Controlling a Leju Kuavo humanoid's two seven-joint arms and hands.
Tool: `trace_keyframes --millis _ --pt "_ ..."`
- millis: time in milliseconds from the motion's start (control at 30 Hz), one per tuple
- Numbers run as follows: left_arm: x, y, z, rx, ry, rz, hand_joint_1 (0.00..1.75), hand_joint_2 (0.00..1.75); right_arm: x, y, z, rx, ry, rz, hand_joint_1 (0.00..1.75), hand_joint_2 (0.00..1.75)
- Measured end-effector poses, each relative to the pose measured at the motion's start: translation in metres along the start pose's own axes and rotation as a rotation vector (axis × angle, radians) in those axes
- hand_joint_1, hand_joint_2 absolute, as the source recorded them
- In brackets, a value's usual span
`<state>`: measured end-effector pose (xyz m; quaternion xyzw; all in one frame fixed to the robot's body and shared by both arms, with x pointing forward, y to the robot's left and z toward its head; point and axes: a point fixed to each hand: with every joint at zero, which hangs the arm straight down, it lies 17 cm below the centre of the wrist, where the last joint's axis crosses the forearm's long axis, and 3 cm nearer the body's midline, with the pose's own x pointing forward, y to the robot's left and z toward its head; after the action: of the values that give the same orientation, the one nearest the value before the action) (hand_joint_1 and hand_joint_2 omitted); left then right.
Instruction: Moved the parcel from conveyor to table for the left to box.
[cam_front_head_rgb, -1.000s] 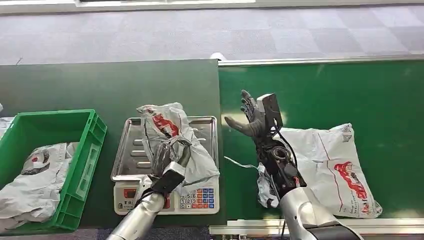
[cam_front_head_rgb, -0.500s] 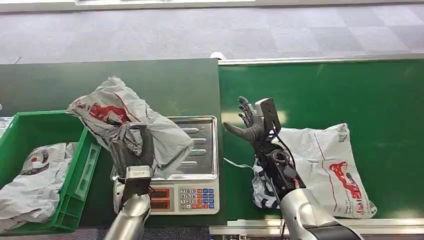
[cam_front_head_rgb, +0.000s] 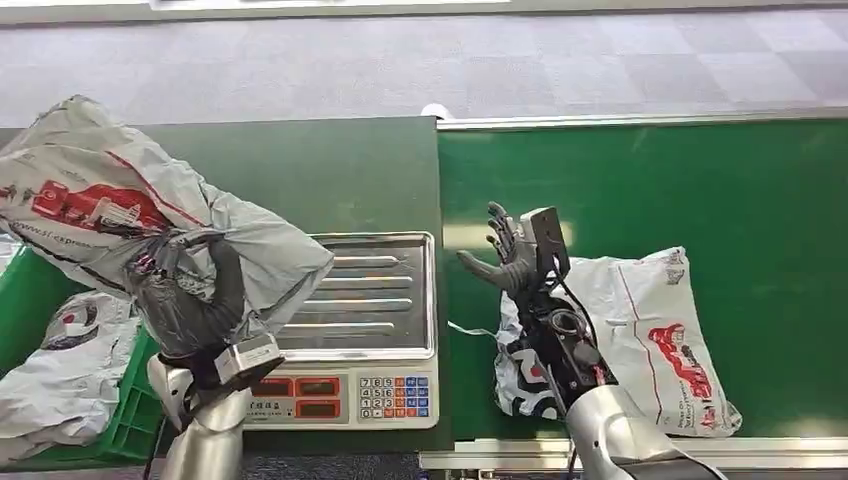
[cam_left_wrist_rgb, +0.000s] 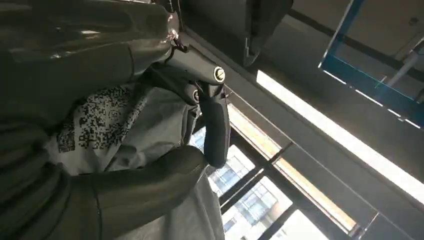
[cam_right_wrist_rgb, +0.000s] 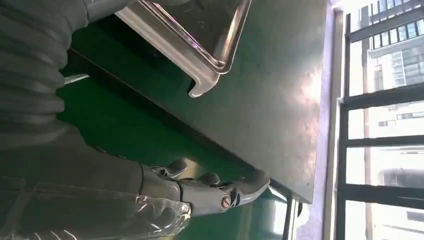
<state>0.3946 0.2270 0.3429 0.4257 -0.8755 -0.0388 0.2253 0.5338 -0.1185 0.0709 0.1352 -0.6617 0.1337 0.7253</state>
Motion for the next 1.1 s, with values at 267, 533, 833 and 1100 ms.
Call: trace_keyframes --millis 267,533,833,1100 --pt "-0.058 0.018 -0.004 -0.122 -0.079 -0.442 1.75 1.75 -0.016 -0.007 0.010 -0.034 0.015 -0.012 0.00 1.75" --pt "-0.147 0.058 0.018 -0.146 0.117 -0.623 1.75 1.75 -0.023 -0.016 0.017 -0.059 0.016 -0.022 0.00 1.75" --pt "-0.231 0.107 0.057 -0.175 0.350 -0.775 1.75 1.75 -0.028 -0.016 0.021 -0.035 0.025 0.044 0.00 1.75" --pt "-0.270 0.133 0.076 -0.185 0.507 -0.857 1.33 1.75 -0.033 -0.018 0.026 -0.021 0.026 0.065 0.00 1.75"
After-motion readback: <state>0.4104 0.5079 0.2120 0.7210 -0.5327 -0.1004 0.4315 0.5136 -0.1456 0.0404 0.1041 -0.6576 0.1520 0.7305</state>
